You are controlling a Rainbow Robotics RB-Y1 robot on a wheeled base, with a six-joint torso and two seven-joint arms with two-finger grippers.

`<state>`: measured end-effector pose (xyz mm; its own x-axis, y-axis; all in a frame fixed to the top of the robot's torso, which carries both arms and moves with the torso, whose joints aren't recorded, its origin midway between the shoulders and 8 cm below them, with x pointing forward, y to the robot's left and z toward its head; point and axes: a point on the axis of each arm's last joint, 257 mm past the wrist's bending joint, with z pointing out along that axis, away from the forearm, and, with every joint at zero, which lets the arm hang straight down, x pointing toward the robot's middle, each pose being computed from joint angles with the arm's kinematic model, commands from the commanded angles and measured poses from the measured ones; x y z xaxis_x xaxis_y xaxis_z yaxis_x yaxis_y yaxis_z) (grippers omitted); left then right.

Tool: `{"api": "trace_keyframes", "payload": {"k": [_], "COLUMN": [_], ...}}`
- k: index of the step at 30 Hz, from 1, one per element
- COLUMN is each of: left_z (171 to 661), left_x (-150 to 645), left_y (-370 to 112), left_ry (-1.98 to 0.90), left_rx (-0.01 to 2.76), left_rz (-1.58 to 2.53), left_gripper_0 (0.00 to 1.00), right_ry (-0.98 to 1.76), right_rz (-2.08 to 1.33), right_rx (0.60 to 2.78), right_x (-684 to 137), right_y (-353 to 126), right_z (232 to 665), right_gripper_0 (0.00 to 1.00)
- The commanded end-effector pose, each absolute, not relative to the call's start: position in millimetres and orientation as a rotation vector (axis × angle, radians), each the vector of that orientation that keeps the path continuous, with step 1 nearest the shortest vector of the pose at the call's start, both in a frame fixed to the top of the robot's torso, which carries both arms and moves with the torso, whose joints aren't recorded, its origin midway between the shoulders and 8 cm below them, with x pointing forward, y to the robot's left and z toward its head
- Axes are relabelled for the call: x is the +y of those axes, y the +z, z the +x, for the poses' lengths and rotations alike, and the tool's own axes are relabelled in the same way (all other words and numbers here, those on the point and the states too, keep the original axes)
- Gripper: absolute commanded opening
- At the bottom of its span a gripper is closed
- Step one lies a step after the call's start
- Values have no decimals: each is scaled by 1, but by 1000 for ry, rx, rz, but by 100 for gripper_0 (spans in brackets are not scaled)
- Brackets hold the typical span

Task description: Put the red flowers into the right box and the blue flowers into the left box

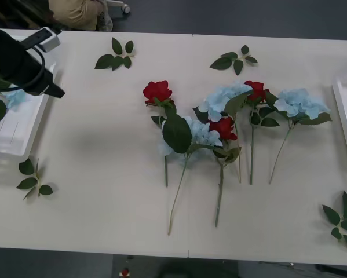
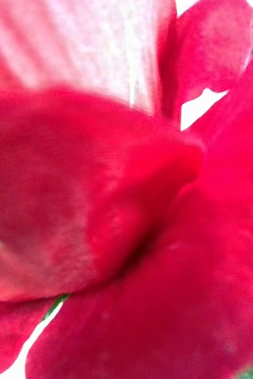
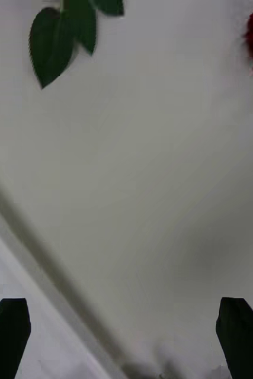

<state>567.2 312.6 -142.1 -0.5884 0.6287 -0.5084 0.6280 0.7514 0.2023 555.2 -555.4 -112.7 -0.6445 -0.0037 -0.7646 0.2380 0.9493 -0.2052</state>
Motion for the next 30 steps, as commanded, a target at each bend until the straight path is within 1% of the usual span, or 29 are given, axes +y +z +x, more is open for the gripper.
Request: {"api": "trace_keyframes", "payload": {"k": [1,9,17,20,25,29,30], "left_z": [580,598,582,578,576,576,576], "left_x": [249,177,120,108,91,81,77], "left_y": [-144,-190,-236,-250,-257,-264,-265], "left_ry": [-114,-318,-531,-550,-564,-515,-515], "left_rx": [2293,2272,2317,2316,2353,2376,2382], "left_rz": [980,871,785,769,708,693,684], "left_gripper_0": [92,92,92,92,92,92,92], "right_ry": [-563,-746,-875,-893,-893,-879,-875], "right_rz": [62,34,26,37,38,47,49], "right_rx": [2203,2203,2096,2095,2108,2124,2125], "right_x": [-599,-657,-698,-708,-708,-706,-706], "right_y": [-83,-89,-93,-98,-104,-108,-109], "right_z": [563,560,561,558,556,556,555], "right_gripper_0": [0,0,0,0,0,0,5]}}
